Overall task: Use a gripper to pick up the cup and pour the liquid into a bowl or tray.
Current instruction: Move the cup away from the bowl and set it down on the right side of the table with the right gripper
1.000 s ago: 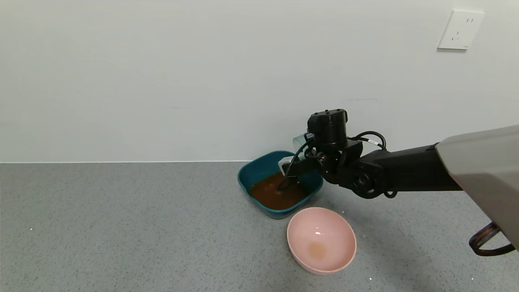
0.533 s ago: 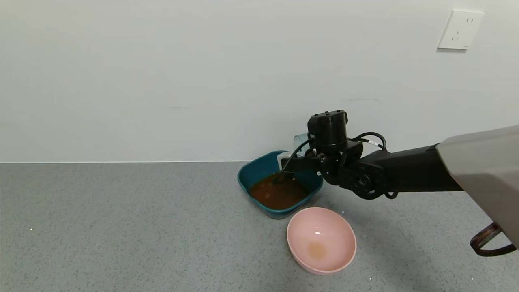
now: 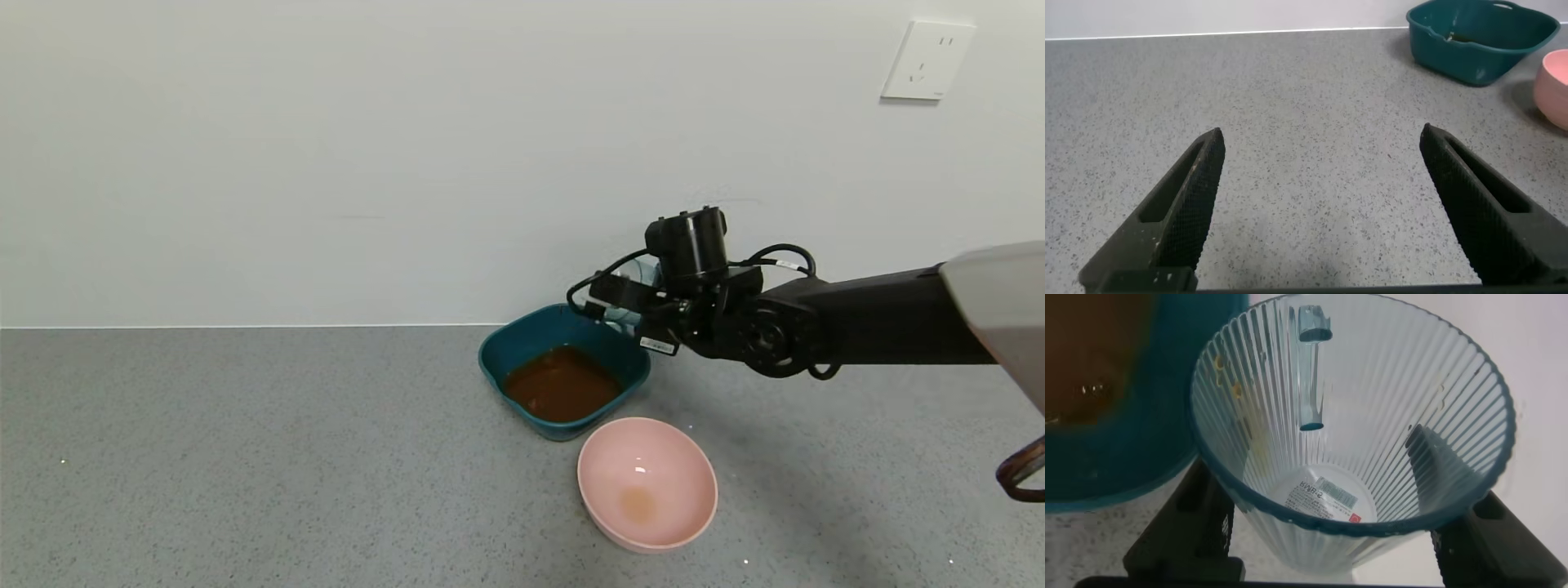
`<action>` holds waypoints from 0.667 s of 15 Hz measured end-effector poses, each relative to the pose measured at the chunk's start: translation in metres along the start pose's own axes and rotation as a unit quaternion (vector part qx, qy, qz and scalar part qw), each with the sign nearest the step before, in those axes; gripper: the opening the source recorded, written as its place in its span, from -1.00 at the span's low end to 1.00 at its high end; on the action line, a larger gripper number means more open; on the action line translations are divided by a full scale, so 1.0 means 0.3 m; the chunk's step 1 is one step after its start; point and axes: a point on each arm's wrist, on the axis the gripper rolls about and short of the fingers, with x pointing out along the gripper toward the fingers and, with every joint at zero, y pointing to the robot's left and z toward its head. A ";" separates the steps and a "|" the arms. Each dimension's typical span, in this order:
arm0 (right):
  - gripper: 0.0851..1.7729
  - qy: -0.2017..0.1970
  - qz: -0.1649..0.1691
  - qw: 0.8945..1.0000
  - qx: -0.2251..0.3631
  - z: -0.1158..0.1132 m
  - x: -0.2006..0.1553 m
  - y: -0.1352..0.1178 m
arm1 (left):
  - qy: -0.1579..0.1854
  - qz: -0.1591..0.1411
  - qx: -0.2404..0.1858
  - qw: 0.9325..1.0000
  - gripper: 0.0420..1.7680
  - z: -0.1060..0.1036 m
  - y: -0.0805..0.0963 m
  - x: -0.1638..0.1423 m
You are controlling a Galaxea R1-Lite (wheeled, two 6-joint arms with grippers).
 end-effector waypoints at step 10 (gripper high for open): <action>0.50 0.029 0.100 0.938 0.332 -0.273 -0.095 -0.245 | 0.000 0.000 0.000 1.000 0.94 0.000 0.000 0.000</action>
